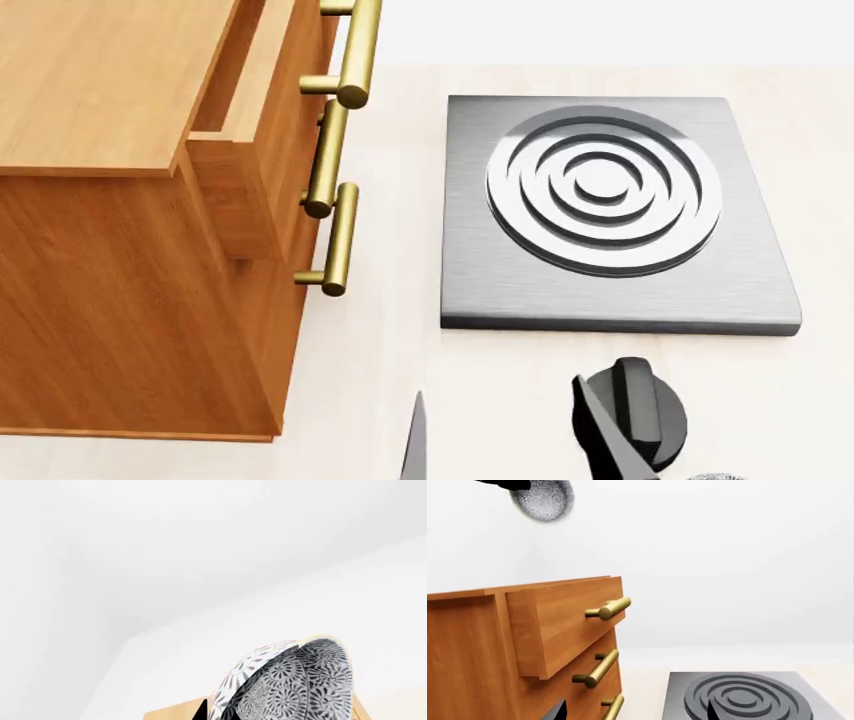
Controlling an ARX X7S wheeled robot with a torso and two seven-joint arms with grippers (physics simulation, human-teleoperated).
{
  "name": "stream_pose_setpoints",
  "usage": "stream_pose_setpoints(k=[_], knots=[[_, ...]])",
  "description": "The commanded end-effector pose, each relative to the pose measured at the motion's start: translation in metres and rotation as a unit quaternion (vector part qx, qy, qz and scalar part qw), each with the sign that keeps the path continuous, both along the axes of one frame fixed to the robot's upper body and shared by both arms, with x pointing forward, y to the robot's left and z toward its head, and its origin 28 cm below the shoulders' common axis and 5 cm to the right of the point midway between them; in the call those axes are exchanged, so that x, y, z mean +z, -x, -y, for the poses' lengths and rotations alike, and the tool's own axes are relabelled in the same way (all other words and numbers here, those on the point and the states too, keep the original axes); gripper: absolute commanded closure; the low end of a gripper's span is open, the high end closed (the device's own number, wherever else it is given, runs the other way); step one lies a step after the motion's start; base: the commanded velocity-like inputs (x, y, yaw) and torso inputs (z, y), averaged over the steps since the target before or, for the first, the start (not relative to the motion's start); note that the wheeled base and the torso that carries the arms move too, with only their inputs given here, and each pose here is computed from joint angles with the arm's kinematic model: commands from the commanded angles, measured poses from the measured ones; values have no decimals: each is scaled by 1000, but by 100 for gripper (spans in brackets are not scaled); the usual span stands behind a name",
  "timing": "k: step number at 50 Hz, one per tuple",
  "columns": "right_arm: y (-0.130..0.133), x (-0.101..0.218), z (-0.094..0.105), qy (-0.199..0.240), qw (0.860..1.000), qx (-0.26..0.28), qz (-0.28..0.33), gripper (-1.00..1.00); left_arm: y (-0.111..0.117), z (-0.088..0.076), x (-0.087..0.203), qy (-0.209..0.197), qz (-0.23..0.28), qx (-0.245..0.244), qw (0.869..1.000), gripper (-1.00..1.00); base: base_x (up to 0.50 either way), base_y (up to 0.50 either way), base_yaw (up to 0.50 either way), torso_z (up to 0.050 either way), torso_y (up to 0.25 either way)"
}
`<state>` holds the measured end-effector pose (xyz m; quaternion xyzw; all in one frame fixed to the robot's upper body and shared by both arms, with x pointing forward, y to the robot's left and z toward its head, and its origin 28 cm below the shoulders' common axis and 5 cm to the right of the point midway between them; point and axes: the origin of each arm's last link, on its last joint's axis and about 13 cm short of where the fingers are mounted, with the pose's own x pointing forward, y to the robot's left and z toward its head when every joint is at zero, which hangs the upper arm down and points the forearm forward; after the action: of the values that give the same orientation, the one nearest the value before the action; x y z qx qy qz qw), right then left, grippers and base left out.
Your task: Pick the akita bowl on the wooden cabinet and place it on the plate.
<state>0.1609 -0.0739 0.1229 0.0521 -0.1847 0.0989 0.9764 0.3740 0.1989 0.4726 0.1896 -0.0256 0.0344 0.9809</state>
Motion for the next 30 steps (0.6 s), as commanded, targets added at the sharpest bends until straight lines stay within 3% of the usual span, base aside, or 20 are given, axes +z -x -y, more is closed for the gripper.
stream_pose_setpoints(k=[1, 11, 20, 30], knots=[[2, 3, 1, -1, 1000, -3, 4, -100, 17, 20, 20, -50, 42, -57, 996, 100, 0, 0, 0, 0, 0], [4, 9, 5, -16, 1000, -9, 13, -100, 38, 34, 29, -81, 71, -96, 989, 100, 0, 0, 0, 0, 0], [7, 16, 11, -36, 999, -18, 22, -100, 62, 54, 25, -139, 92, -176, 970, 100, 0, 0, 0, 0, 0], [9, 22, 15, -47, 998, -24, 30, -100, 80, 69, 14, -188, 101, -214, 953, 100, 0, 0, 0, 0, 0]])
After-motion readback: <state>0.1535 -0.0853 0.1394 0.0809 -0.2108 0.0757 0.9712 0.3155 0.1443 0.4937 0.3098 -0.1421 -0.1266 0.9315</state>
